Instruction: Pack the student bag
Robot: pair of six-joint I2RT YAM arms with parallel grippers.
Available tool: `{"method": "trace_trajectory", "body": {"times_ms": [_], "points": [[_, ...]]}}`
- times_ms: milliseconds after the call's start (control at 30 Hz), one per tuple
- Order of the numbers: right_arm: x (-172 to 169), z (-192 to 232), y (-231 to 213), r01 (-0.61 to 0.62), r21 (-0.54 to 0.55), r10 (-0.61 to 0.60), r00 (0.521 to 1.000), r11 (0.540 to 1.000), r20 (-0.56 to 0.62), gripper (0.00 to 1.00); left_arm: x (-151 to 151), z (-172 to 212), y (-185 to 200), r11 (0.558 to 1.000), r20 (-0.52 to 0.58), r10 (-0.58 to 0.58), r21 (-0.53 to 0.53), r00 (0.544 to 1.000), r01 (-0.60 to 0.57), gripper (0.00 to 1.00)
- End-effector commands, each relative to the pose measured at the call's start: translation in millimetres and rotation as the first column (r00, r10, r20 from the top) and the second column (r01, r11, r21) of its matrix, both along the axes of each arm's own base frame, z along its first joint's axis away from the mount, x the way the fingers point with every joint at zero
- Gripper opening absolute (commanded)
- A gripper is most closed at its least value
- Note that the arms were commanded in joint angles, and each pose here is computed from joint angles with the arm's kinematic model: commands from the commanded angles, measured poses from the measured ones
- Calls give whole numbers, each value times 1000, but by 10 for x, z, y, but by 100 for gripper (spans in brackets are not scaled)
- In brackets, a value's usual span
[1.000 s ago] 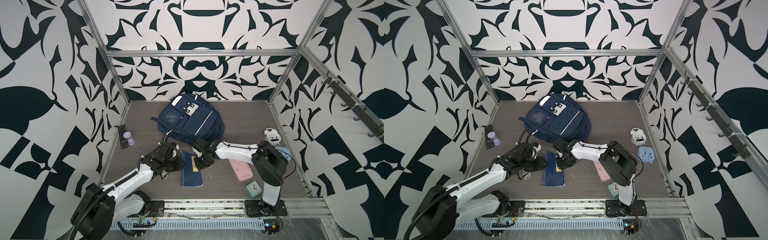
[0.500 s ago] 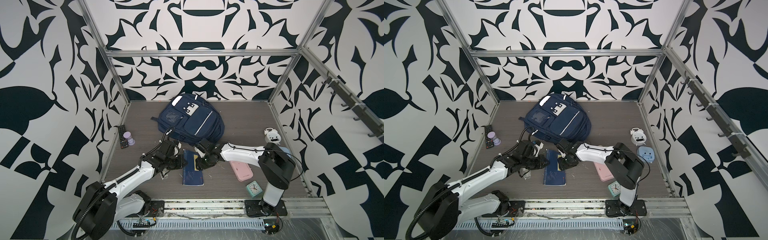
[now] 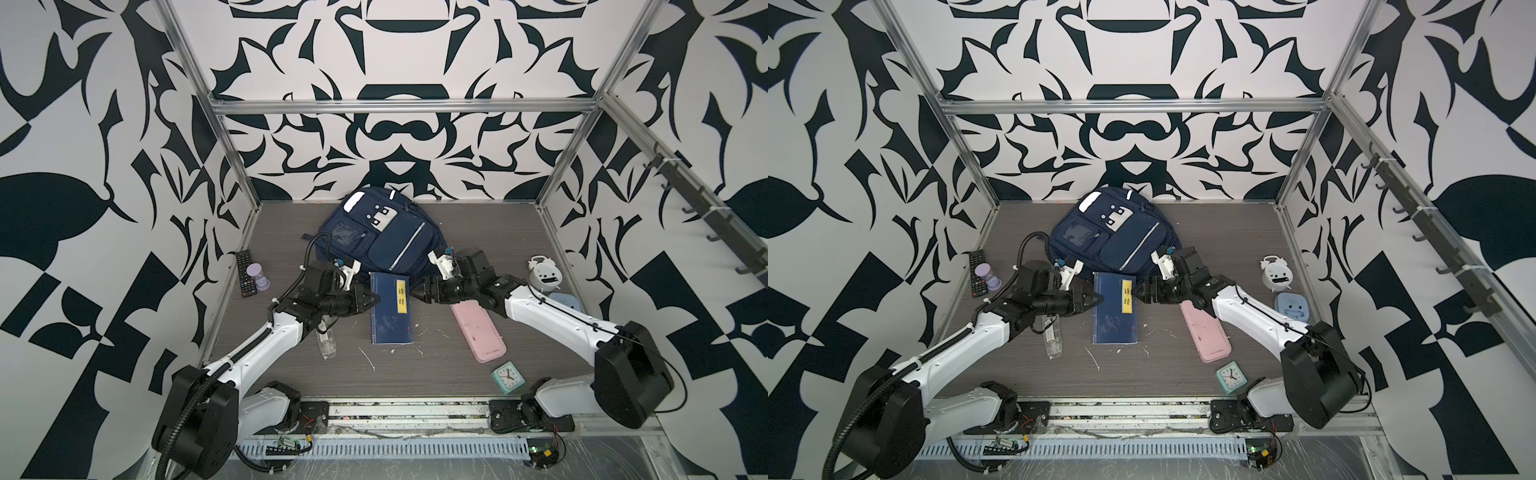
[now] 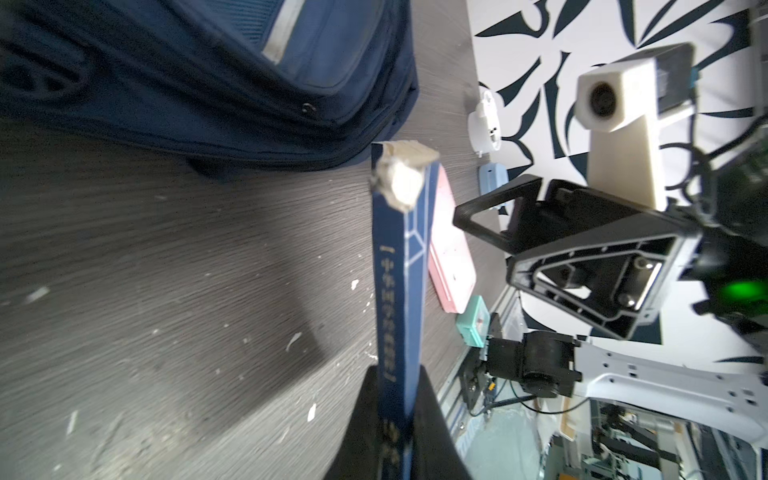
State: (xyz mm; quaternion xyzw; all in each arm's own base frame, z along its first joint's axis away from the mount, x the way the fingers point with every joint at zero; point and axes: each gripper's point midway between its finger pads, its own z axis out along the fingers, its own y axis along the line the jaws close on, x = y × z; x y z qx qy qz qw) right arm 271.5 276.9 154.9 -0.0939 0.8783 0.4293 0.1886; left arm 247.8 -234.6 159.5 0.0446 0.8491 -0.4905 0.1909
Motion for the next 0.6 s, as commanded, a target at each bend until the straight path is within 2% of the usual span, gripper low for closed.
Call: {"method": "trace_trajectory", "body": {"times_ms": [0, 267, 433, 567], "points": [[-32, 207, 125, -50, 162, 50, 999, 985, 5, 79, 2, 374, -136, 982, 64, -82, -162, 995, 91, 0], [-5, 145, 114, -51, 257, 60, 998, 965, -27, 82, -39, 527, -154, 971, 97, -116, -200, 988, 133, 0], [-29, 242, 223, -85, 403, 112, 993, 911, -45, 82, -36, 504, -144, 971, 91, -112, -199, 989, 129, 0], [-72, 303, 262, -113, 452, 150, 988, 885, -48, 79, 3, 479, -119, 975, 85, -93, -193, 992, 107, 0]]}}
